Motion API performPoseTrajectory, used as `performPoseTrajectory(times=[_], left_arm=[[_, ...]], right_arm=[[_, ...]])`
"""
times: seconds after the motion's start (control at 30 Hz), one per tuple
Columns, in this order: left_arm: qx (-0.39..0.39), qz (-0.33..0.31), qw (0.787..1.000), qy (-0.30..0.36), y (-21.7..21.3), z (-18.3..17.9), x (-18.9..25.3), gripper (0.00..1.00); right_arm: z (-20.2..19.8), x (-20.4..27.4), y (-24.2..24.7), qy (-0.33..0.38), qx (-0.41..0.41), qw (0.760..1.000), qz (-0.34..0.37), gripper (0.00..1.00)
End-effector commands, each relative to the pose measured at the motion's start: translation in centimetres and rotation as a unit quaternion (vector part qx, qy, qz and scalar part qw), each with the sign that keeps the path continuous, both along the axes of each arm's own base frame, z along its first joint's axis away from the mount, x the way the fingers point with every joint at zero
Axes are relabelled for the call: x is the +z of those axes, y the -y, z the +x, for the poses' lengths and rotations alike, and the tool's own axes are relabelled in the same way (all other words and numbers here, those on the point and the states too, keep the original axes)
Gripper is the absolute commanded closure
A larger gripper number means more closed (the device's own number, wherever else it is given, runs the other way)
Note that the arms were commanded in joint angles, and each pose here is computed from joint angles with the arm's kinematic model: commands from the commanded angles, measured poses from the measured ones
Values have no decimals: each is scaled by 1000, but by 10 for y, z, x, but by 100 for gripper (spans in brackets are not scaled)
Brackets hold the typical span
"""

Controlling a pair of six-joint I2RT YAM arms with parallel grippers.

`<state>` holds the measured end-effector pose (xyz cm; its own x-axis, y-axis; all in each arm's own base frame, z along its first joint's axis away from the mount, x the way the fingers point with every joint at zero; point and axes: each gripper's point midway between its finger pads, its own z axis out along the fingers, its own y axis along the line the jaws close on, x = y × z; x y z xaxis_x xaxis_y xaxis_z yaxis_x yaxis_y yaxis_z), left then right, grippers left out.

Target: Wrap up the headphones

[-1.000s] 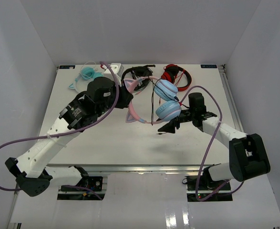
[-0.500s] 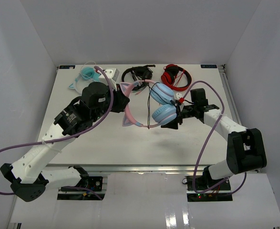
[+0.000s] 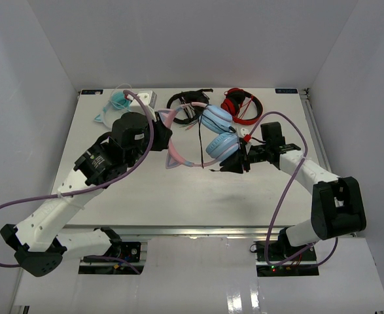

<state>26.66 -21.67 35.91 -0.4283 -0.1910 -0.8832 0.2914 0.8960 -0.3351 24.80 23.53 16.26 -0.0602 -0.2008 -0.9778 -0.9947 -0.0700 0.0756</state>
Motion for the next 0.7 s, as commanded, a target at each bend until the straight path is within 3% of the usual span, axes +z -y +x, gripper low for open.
performPoseTrajectory(times=[0.0,0.07,0.23,0.33,0.5,0.67], left_arm=[[27,-79,995,48,-3,4,44,100],[35,-90,994,47,-2,8,44,100],[110,-125,985,32,-8,29,34,100],[195,-178,964,21,-22,52,23,100],[273,-258,927,-14,-40,84,-4,100],[303,-235,923,-38,-36,114,-35,100]], right_arm=[[-3,17,-6,27,11,999,13,86],[-2,23,-8,29,4,1000,11,92],[-2,19,-14,76,-32,996,-43,92],[-9,14,-17,121,-56,987,-89,92],[-8,27,-13,200,-116,965,-123,92],[0,38,-7,250,-149,942,-165,92]])
